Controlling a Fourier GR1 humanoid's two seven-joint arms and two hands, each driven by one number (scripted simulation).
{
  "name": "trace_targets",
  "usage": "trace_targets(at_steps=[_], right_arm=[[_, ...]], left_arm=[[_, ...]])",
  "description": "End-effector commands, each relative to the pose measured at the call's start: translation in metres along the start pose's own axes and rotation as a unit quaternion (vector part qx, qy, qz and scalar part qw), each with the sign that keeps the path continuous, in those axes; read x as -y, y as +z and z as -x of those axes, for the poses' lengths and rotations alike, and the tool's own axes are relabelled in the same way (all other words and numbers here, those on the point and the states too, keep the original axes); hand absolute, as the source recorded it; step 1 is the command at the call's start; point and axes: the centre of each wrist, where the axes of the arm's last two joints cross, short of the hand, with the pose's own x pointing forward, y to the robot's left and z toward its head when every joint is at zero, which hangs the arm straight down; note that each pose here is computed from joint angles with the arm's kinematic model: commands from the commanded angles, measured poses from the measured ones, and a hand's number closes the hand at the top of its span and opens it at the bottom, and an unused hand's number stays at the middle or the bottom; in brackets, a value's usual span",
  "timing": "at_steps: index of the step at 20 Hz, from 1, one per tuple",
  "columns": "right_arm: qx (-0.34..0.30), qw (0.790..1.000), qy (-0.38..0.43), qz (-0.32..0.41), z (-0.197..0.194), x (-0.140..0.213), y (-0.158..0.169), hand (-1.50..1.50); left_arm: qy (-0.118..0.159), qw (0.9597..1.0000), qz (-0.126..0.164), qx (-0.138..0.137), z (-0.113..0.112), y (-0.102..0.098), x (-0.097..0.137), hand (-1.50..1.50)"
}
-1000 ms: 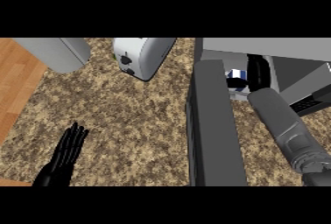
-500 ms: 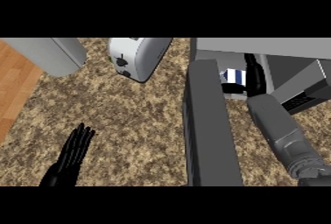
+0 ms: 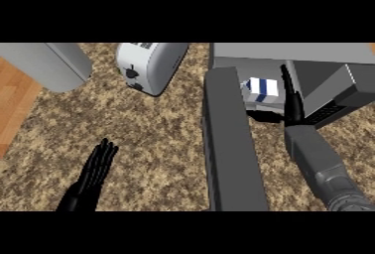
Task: Pick up the milk, place it into the microwave and close the microwave
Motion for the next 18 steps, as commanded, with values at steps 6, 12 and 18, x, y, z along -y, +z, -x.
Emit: trace_targets(at_steps=[6,12,18], right_arm=[[-0.011,0.994,-0.100,-0.048,0.036,0.007,0.051,-1.50],[-0.015,0.990,-0.125,-0.064,0.050,-0.004,0.088,-1.50],[-0.015,0.970,-0.234,-0.055,0.068,0.006,0.124,-1.50]], left_arm=[[0.010,0.9998,0.010,-0.012,0.005,0.006,0.009,-1.50],[-0.003,0.9999,0.009,-0.005,0.008,-0.009,0.014,-1.50],[0.026,0.9991,0.025,-0.020,0.007,-0.019,0.023,-1.50]])
